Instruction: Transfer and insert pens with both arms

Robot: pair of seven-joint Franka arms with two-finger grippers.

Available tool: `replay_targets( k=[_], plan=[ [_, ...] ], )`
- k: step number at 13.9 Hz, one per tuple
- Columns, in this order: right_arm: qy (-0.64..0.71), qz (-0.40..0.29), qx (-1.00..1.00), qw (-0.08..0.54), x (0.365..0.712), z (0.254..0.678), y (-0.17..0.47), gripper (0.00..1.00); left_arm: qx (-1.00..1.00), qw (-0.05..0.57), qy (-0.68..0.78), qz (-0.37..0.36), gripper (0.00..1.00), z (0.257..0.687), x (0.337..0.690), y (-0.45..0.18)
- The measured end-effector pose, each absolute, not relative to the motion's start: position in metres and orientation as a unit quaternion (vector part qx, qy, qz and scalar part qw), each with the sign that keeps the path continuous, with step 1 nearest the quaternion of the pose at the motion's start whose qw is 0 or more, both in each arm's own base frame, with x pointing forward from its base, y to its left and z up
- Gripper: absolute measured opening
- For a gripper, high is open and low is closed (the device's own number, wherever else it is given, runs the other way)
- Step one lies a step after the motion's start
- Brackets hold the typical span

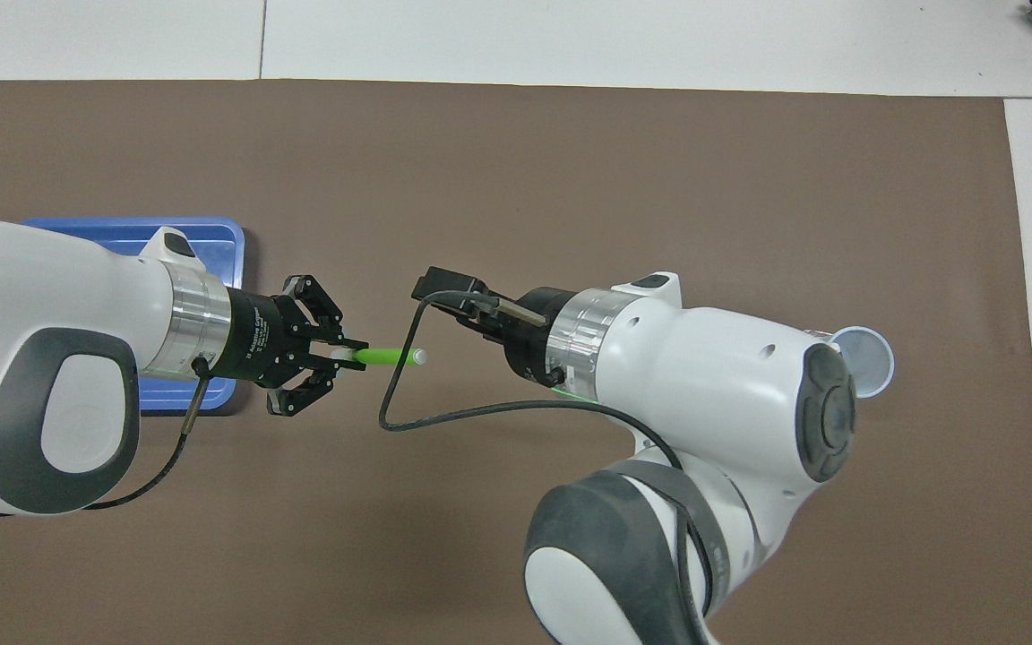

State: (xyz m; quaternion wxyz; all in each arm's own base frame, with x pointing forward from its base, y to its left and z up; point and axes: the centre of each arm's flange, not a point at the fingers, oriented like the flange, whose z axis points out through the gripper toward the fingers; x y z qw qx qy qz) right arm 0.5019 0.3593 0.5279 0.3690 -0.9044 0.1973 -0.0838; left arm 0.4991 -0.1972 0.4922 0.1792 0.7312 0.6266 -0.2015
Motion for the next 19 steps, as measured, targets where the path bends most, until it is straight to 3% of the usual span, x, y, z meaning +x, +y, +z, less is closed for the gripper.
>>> replay_targets(
  k=[1, 6, 8, 9, 11, 13, 16, 19],
  plan=[
    [0.195, -0.082, -0.904, 0.371, 0.497, 0.528, 0.367, 0.91, 0.726, 0.18, 0.633, -0.2, 0.17, 0.493, 0.497, -0.198],
    [0.178, -0.07, -0.909, 0.37, 0.482, 0.522, 0.388, 0.86, 0.712, 0.186, 0.646, -0.204, 0.17, 0.496, 0.493, -0.201],
    [0.175, -0.065, -0.911, 0.367, 0.479, 0.517, 0.392, 0.81, 0.708, 0.186, 0.65, -0.204, 0.17, 0.496, 0.493, -0.201],
    [0.175, -0.063, -0.912, 0.366, 0.479, 0.515, 0.393, 0.73, 0.707, 0.186, 0.65, -0.204, 0.17, 0.497, 0.492, -0.201],
    [0.176, -0.061, -0.913, 0.363, 0.479, 0.511, 0.393, 0.7, 0.707, 0.186, 0.651, -0.205, 0.17, 0.496, 0.492, -0.201],
    [0.177, -0.06, -0.913, 0.362, 0.479, 0.509, 0.392, 0.51, 0.706, 0.186, 0.651, -0.205, 0.17, 0.497, 0.492, -0.201],
    [0.177, -0.059, -0.914, 0.361, 0.478, 0.508, 0.392, 0.4, 0.705, 0.186, 0.653, -0.205, 0.17, 0.497, 0.492, -0.201],
    [0.177, -0.059, -0.914, 0.361, 0.478, 0.507, 0.392, 0.4, 0.704, 0.186, 0.654, -0.205, 0.17, 0.497, 0.492, -0.201]
  ],
)
